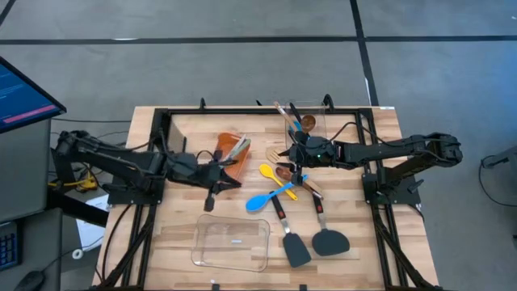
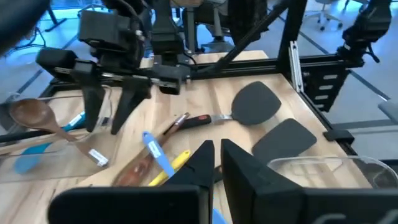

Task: Pick & Place Kitchen Items
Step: Put the blue serving spoon into the top transparent bin

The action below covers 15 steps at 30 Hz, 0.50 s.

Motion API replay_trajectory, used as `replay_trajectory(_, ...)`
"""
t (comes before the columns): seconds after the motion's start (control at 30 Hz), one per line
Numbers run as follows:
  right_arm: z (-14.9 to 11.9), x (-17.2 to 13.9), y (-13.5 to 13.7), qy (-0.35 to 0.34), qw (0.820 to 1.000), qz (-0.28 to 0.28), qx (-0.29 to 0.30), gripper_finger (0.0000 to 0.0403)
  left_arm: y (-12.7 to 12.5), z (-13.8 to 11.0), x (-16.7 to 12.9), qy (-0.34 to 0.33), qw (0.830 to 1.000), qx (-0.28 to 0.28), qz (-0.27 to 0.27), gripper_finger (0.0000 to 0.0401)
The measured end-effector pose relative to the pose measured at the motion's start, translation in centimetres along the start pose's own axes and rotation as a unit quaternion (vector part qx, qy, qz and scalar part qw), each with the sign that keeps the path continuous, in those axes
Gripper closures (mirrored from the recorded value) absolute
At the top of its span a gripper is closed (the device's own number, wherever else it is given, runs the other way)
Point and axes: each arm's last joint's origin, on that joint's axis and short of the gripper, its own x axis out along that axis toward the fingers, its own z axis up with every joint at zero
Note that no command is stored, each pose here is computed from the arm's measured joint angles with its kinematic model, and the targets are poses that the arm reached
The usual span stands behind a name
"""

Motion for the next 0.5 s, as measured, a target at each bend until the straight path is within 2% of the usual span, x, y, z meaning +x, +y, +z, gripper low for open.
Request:
replay_trajectory(0.1,0.0,0.0,0.0,0.000,1.000,0.000,0.000,0.0270,-0.1,-0.6,0.1,0.000,1.000,0.002,0.022,0.0396)
replay_trajectory(0.33,0.2,0.0,0.0,-0.008,1.000,-0.001,0.001,0.0271,0.4,-2.1,0.2,0.017,0.992,0.005,0.123,0.0397)
replay_trajectory(0.5,0.3,0.0,0.0,-0.015,1.000,-0.002,0.002,0.0278,1.0,-3.3,0.0,0.032,0.990,0.028,0.134,0.0397)
